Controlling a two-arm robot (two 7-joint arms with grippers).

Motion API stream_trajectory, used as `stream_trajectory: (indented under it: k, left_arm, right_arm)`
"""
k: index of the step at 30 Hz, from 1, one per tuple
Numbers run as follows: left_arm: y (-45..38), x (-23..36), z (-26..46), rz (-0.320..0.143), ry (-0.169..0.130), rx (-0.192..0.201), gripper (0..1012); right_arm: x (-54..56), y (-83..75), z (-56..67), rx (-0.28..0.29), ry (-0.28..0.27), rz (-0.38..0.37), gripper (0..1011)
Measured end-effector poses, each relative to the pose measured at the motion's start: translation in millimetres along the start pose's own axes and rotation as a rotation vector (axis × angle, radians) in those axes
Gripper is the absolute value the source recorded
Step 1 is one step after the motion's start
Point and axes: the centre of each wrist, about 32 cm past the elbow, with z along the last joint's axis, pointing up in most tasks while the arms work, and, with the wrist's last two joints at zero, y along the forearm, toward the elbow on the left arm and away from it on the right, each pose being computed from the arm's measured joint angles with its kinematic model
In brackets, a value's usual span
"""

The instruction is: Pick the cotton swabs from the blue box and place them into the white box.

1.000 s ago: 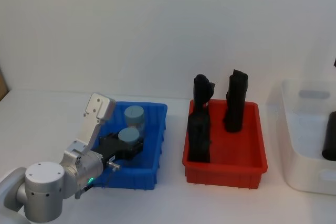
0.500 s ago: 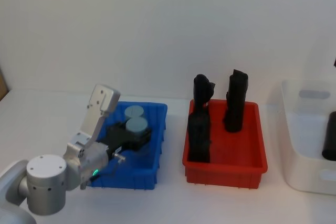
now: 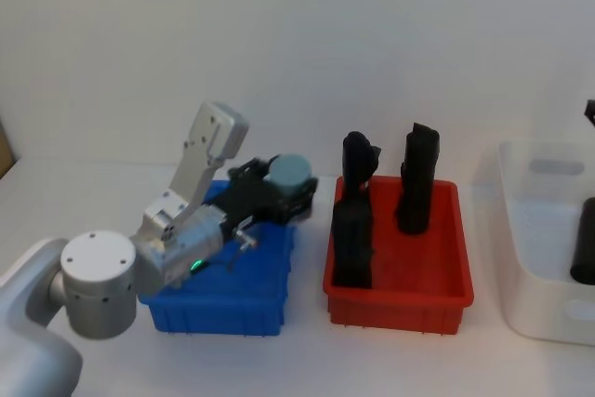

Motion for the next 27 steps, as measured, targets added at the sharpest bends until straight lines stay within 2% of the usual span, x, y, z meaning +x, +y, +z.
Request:
stream_trajectory:
  k: [3, 5, 8, 12, 18, 24, 25, 27]
  left_arm:
    - [-5.3, -2.3, 12.7, -0.045, -0.036, -0.047, 668]
    - [-6.4, -2.7, 15.3, -0.056, -0.046, -0.057, 668]
    - [-12.1, -5.2, 28.9, -0.102, -0.081, -0.106, 668]
    - [-16.6, -7.3, 40.6, -0.141, -0.113, -0.148, 668]
    - [-24.6, -13.0, 66.5, -0.213, -0.183, -0.238, 669]
    - [-30.6, -18.0, 84.7, -0.262, -0.229, -0.296, 668]
    - [-30.6, -18.0, 84.7, -0.262, -0.229, -0.296, 669]
    - [-33.1, -19.3, 90.1, -0.278, -0.242, -0.313, 669]
  right_arm:
    - [-0.3, -1.9, -1.4, 0.016, -0.01, 0.027, 1002]
    - [-0.2, -2.8, -1.8, 0.023, -0.014, 0.04, 1002]
    - [0.0, -5.7, -3.7, 0.041, -0.029, 0.08, 1002]
    - [0.0, -8.3, -5.2, 0.055, -0.043, 0.122, 1002]
    - [0.7, -13.8, -7.5, 0.077, -0.072, 0.208, 1002]
    - [2.0, -18.8, -8.4, 0.087, -0.105, 0.299, 1002]
    - [2.5, -20.0, -8.4, 0.087, -0.115, 0.323, 1002]
    - [2.9, -21.1, -8.3, 0.086, -0.126, 0.349, 1002]
